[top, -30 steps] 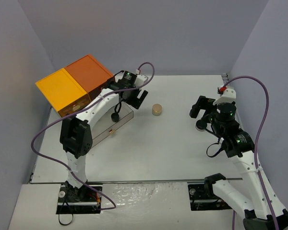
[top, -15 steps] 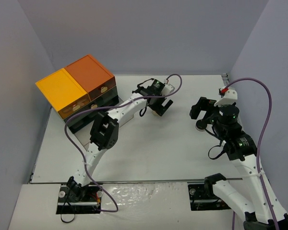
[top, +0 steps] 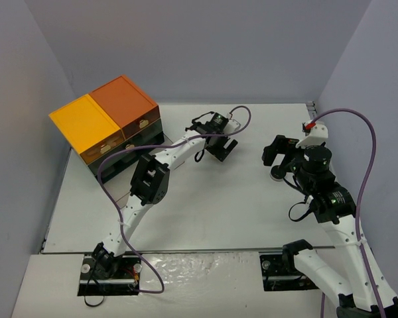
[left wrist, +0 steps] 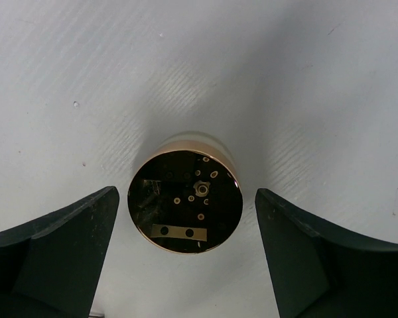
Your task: Organize the makeup
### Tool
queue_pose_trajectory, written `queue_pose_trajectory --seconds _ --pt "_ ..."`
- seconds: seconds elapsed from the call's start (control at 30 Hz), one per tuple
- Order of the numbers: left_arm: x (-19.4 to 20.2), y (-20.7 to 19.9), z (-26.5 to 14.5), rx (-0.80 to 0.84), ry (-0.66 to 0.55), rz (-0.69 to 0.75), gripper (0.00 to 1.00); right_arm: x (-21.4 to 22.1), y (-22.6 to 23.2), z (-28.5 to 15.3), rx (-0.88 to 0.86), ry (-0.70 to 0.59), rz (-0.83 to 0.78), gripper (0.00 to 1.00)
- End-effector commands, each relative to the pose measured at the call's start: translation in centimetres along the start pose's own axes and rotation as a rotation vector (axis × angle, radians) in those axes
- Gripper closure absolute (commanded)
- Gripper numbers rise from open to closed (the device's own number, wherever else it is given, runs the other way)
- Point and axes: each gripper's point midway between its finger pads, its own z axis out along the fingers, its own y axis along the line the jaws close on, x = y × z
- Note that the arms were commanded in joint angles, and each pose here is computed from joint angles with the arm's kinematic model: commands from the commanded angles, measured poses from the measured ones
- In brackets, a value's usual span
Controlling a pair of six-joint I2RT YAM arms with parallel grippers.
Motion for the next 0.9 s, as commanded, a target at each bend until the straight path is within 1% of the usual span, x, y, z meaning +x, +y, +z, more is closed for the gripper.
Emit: queue_pose_trajectory --seconds 0.0,0.07,0.13,0.2,0.27,0.37,0.43,0.5,0.6,0.7,0.8,0.87 --pt "-4.8 0.6 -2.9 -0.021 -0.142 -0.039 0.26 -1.3 0.6 0.1 -0.024 -0.043 0.006 0.0" --pt "-4.8 0.3 -3.2 -0.015 -0.145 -0.04 0.35 -1.3 0.5 0.1 -0.022 -0.044 0.008 0.0" --pt "-4.7 0.4 -3.3 -0.015 -0.144 -0.041 0.5 -1.2 0.5 0.2 -0.02 -0.042 0.009 0.0" --pt "-4.2 0.4 -3.3 -0.016 -0.133 -0.042 0.59 -1.0 0.5 0.2 -0.019 -0.038 0.011 0.0" --pt "-4.1 0.3 -3.6 -0.014 -0.128 -0.046 0.7 -1.0 0.5 0.2 -0.019 -0.036 0.011 0.0" --pt "-4.6 0.2 -5.4 -0.012 -0.15 -0.05 0.81 -1.0 0.4 0.2 -0.017 -0.036 0.012 0.0" --pt "-5.1 0.5 -7.4 -0.029 -0.167 -0.057 0.82 -0.9 0.4 0.3 -0.016 -0.035 0.014 0.0" --pt "-6.1 1.1 -10.7 -0.067 -0.205 -0.06 0.82 -0.9 0.4 0.4 -0.015 -0.032 0.014 0.0" --pt "-6.0 2.6 -14.5 -0.137 -0.232 -0.082 0.82 -0.8 0.4 0.5 -0.014 -0.029 0.013 0.0" --pt "-4.1 5.1 -17.6 -0.21 -0.223 -0.151 0.82 -0.8 0.5 0.8 -0.016 -0.028 0.014 0.0" --pt "-1.3 7.3 -19.6 -0.259 -0.206 -0.216 0.82 -0.7 0.6 1.0 -0.019 -0.029 0.016 0.0" --pt "1.8 8.7 -20.6 -0.302 -0.171 -0.241 0.82 -0.4 0.6 1.2 -0.024 -0.022 0.019 0.0"
